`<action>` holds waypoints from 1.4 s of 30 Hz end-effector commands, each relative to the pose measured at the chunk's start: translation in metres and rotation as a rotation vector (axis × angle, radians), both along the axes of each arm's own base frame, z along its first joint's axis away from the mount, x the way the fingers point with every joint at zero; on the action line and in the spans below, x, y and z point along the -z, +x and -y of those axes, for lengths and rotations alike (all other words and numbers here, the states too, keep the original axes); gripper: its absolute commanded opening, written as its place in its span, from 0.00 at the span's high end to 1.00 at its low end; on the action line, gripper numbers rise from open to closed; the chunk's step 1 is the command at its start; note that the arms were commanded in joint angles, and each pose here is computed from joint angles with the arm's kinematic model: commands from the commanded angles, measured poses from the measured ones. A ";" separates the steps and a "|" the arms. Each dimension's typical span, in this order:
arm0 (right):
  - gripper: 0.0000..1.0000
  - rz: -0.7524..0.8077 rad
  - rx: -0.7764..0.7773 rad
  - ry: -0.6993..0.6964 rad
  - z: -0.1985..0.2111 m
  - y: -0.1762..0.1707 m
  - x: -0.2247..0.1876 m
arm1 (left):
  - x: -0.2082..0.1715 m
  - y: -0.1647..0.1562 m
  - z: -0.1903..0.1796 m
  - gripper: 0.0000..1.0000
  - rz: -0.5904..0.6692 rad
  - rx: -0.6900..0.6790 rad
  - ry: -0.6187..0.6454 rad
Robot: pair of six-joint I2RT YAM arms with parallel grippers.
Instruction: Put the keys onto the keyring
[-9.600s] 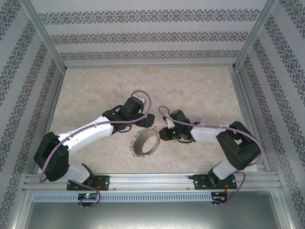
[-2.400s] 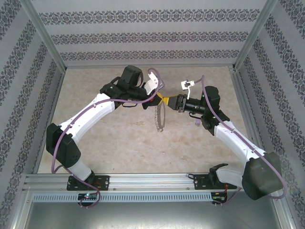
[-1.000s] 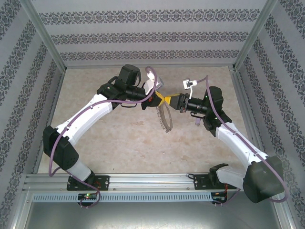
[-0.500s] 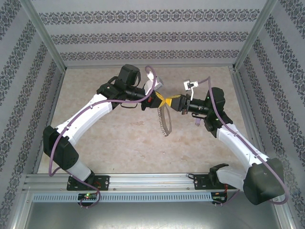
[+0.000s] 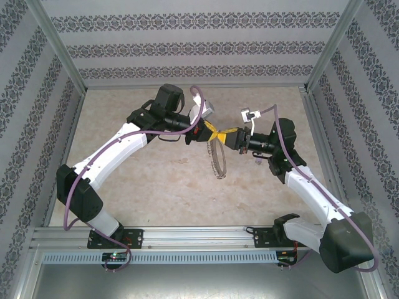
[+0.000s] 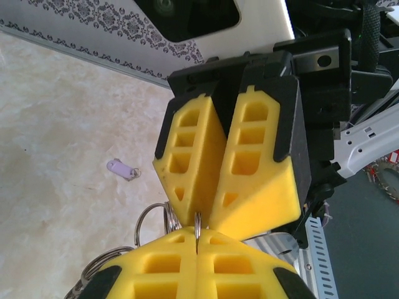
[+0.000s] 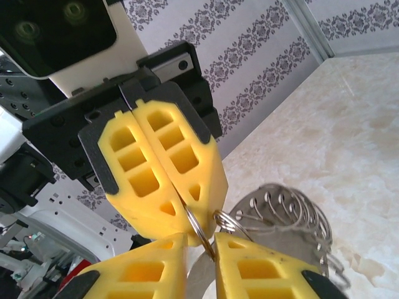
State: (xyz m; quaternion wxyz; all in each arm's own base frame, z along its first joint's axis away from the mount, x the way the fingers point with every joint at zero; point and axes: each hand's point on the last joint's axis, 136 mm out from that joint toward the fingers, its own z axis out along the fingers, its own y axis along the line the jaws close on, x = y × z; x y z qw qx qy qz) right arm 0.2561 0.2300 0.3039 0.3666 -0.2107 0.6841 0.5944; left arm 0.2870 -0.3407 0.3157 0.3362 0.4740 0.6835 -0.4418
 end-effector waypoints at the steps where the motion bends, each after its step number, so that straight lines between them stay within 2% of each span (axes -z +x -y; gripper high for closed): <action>1: 0.81 0.008 -0.077 0.001 -0.003 -0.017 0.001 | -0.043 0.002 0.001 1.00 0.120 0.000 -0.085; 10: 0.82 0.034 -0.050 0.008 -0.005 -0.006 -0.010 | -0.038 0.000 0.003 1.00 0.098 0.018 -0.084; 13: 0.87 0.044 -0.042 0.012 -0.005 -0.001 -0.015 | -0.038 -0.001 0.004 1.00 0.090 0.027 -0.085; 17: 1.00 0.047 -0.038 0.014 -0.006 0.002 -0.017 | -0.036 -0.002 0.005 1.00 0.077 0.039 -0.084; 22: 1.00 0.050 -0.014 0.014 -0.005 0.005 -0.016 | -0.032 0.002 0.005 1.00 0.070 0.024 -0.075; 23: 1.00 0.050 -0.007 0.014 -0.004 0.006 -0.015 | -0.032 0.005 0.005 0.97 0.073 0.006 -0.073; 26: 1.00 0.063 0.022 0.013 -0.002 0.009 -0.016 | -0.040 0.016 0.001 0.69 0.106 -0.068 -0.093; 29: 1.00 0.076 0.045 0.019 0.000 0.013 -0.019 | -0.054 0.026 -0.009 0.49 0.133 -0.156 -0.133; 32: 1.00 0.089 0.065 0.026 0.001 0.016 -0.023 | -0.065 0.035 -0.023 0.38 0.133 -0.261 -0.171; 38: 1.00 0.099 0.089 0.040 0.002 0.022 -0.025 | -0.072 0.049 -0.048 0.36 0.095 -0.426 -0.258; 42: 1.00 0.103 0.092 0.050 0.001 0.025 -0.027 | -0.065 0.052 -0.053 0.38 0.054 -0.434 -0.280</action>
